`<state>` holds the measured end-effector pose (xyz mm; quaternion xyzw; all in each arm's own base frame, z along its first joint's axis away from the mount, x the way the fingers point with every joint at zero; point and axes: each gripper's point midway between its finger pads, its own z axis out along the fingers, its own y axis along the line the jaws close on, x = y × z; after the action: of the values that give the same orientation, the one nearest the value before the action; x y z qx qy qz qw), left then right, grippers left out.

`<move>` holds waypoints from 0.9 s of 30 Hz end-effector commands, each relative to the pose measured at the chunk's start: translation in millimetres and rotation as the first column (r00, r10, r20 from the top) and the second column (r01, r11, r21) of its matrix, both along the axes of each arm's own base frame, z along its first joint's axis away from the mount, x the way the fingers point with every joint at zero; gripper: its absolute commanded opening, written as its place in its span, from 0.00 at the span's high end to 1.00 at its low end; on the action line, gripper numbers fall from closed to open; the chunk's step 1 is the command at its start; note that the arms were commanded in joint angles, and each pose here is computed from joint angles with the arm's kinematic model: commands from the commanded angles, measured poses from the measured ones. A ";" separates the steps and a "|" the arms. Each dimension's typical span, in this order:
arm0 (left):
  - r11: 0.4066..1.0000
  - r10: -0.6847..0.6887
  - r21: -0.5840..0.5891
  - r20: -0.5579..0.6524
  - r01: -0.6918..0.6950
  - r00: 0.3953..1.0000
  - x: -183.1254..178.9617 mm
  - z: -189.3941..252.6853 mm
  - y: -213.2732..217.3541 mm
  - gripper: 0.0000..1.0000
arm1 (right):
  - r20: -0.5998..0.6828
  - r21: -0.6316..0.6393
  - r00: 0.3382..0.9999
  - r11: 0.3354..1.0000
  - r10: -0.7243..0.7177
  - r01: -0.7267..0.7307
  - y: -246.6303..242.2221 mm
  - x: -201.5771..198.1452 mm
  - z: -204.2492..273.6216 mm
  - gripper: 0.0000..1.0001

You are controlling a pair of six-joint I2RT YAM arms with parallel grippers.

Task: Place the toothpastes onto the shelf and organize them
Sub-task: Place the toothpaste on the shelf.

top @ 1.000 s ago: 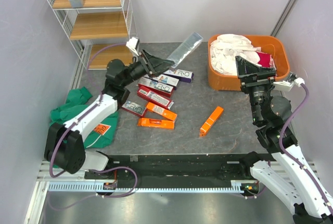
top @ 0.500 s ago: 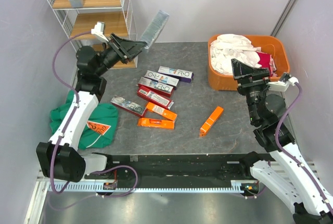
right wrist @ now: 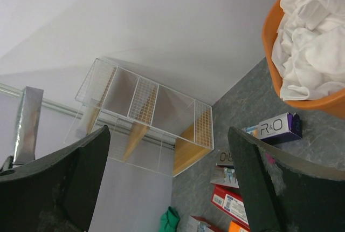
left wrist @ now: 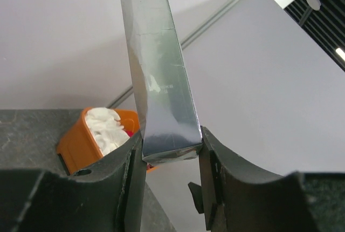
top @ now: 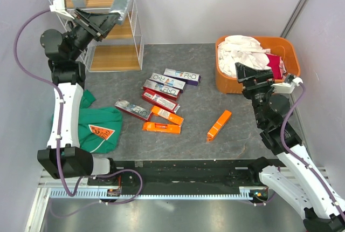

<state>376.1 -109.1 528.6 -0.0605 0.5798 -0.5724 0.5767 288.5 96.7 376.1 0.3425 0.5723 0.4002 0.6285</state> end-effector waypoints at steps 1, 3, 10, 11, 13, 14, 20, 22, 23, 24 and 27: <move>0.998 0.040 -0.042 0.066 -0.037 0.997 1.3 35.1 18.1 0.98 | -0.014 -0.027 1.000 1.000 0.012 -0.012 3.2 1.9 -4.4 0.02; 0.995 0.083 -0.061 0.053 -0.080 0.995 6.0 40.7 31.2 0.98 | -0.018 -0.029 1.000 0.999 0.016 -0.017 4.4 2.5 -6.0 0.02; 0.963 0.235 -0.124 -0.043 -0.238 0.971 36.6 33.3 73.4 0.98 | -0.062 -0.050 0.998 0.998 0.031 -0.034 7.9 3.4 -19.6 0.02; 0.959 0.242 -0.132 -0.065 -0.249 0.968 44.7 27.5 79.4 0.98 | -0.063 -0.051 0.997 0.998 0.034 -0.037 8.4 3.3 -20.0 0.02; 0.953 0.261 -0.141 -0.077 -0.270 0.962 52.5 24.8 86.5 0.98 | -0.072 -0.052 0.997 0.998 0.038 -0.042 9.5 3.5 -23.0 0.02; 0.950 0.268 -0.142 -0.097 -0.280 0.959 59.9 19.0 89.9 0.98 | -0.073 -0.050 0.996 0.998 0.043 -0.047 10.5 3.2 -23.3 0.02; 0.936 0.294 -0.155 -0.149 -0.316 0.944 82.1 9.1 102.2 0.98 | -0.090 -0.050 0.994 0.997 0.059 -0.063 13.0 2.3 -28.6 0.02; 0.933 0.298 -0.157 -0.164 -0.323 0.940 89.7 4.6 105.0 0.98 | -0.100 -0.052 0.993 0.996 0.063 -0.068 14.0 2.4 -32.1 0.02; 0.931 0.300 -0.160 -0.175 -0.328 0.938 93.1 1.2 106.9 0.98 | -0.102 -0.054 0.993 0.996 0.064 -0.070 14.1 2.0 -32.4 0.02; 0.930 0.301 -0.163 -0.181 -0.331 0.936 95.5 -0.6 108.0 0.98 | -0.103 -0.053 0.992 0.996 0.066 -0.072 14.1 1.4 -33.4 0.02; 0.920 0.326 -0.162 -0.192 -0.358 0.926 102.4 -5.4 115.1 0.98 | -0.116 -0.051 0.991 0.996 0.074 -0.080 15.7 1.2 -38.4 0.02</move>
<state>486.7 -1.4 480.0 -0.2788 0.5861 -0.5053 0.5687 291.0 109.0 342.9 0.3275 0.6252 0.3825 0.5963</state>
